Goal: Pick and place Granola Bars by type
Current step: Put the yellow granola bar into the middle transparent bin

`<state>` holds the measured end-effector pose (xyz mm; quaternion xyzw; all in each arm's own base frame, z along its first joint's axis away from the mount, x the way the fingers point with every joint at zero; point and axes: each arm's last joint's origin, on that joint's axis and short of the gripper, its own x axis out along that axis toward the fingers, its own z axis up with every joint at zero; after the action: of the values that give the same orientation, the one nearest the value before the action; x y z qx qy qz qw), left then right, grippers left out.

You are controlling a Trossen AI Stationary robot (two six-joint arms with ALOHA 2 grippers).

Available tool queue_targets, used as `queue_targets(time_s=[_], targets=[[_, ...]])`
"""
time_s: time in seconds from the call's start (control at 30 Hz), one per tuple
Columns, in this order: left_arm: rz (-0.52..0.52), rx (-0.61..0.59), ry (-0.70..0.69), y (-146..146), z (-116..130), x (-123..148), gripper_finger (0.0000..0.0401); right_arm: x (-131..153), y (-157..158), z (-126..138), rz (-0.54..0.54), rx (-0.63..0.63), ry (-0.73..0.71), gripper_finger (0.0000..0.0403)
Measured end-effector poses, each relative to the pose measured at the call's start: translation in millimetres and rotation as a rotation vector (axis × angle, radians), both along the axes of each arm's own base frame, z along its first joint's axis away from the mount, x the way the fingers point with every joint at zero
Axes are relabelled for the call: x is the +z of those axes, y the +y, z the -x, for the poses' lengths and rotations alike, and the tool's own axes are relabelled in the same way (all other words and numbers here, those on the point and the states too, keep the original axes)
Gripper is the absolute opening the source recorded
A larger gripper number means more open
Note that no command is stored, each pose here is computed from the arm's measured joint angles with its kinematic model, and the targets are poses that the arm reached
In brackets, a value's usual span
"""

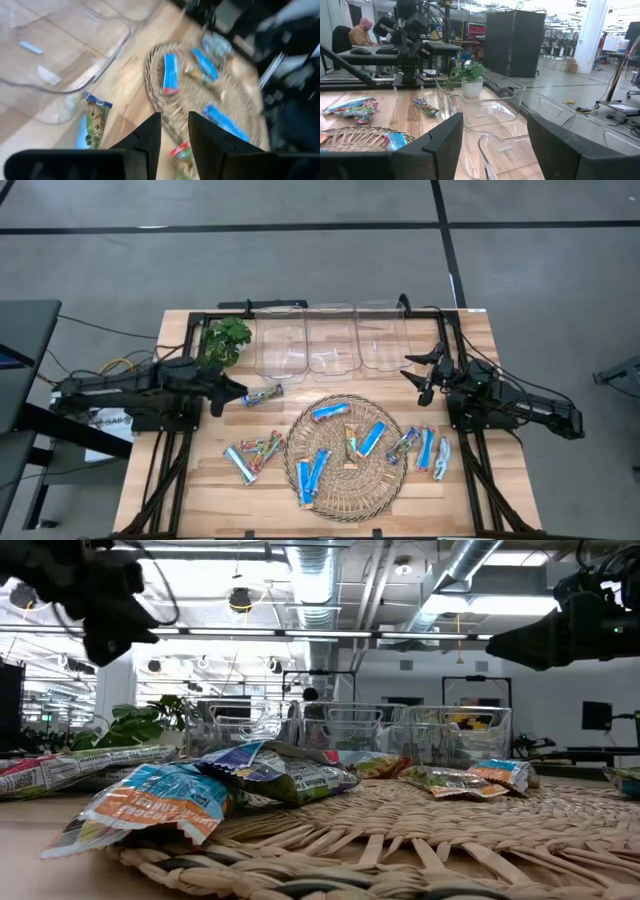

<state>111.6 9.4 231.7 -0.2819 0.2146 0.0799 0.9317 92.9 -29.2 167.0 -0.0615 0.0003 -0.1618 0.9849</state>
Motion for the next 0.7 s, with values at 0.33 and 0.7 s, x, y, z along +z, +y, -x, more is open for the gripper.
queue_targets(time_s=[0.33,0.7], targets=[[-0.204,-0.334,0.284,-19,-63,26,0.0082,0,0,0,0.0,0.001,0.0,0.0215],[-0.347,-0.434,0.512,-46,-99,22,0.0082,0,0,0,0.0,0.001,0.0,0.0215]])
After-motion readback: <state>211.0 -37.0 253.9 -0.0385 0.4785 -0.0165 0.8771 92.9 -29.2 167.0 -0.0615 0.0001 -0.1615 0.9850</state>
